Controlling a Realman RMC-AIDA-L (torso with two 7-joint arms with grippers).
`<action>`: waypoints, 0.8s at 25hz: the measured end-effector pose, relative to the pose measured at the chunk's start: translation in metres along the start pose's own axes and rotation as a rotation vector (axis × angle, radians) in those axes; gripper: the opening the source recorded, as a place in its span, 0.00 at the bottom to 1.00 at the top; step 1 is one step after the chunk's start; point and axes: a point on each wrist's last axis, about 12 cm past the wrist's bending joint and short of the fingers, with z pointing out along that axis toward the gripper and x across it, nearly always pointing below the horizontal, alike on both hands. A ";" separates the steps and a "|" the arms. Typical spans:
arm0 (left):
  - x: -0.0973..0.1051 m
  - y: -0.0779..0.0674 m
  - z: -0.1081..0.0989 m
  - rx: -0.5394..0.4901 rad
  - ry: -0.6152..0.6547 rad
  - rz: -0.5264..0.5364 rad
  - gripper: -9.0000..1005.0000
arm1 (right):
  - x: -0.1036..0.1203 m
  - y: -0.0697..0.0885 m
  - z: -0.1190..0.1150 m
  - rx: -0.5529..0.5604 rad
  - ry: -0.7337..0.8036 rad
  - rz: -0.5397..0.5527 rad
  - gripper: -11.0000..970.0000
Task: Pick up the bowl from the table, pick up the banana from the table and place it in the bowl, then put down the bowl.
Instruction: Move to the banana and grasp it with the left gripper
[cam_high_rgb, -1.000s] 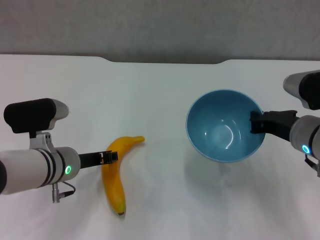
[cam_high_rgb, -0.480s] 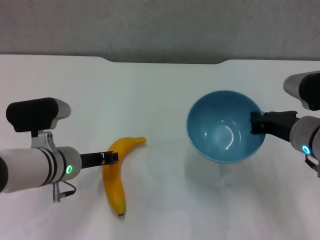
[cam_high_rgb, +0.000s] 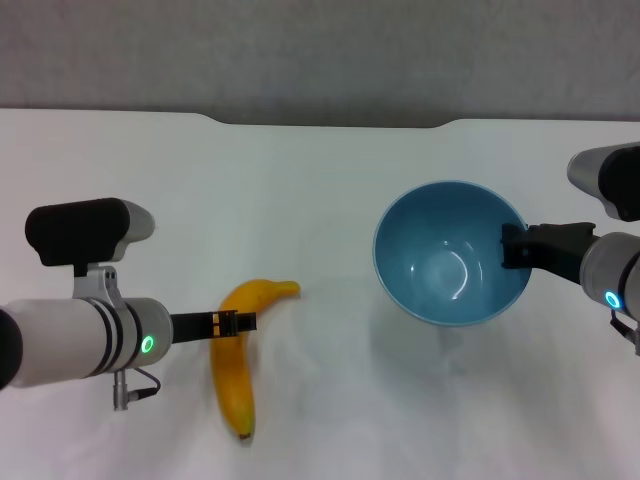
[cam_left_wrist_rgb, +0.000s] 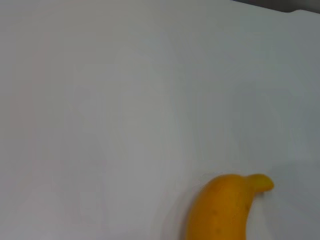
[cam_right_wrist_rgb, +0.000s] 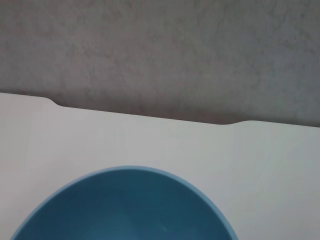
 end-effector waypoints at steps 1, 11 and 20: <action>0.000 0.000 0.000 0.000 0.000 0.000 0.55 | 0.000 0.000 0.000 0.000 0.000 0.000 0.08; 0.004 0.000 0.003 -0.024 0.007 0.061 0.73 | -0.001 0.001 0.000 -0.002 -0.002 0.000 0.08; 0.006 0.003 0.004 -0.032 0.013 0.065 0.68 | -0.001 0.001 0.000 -0.001 -0.002 0.000 0.09</action>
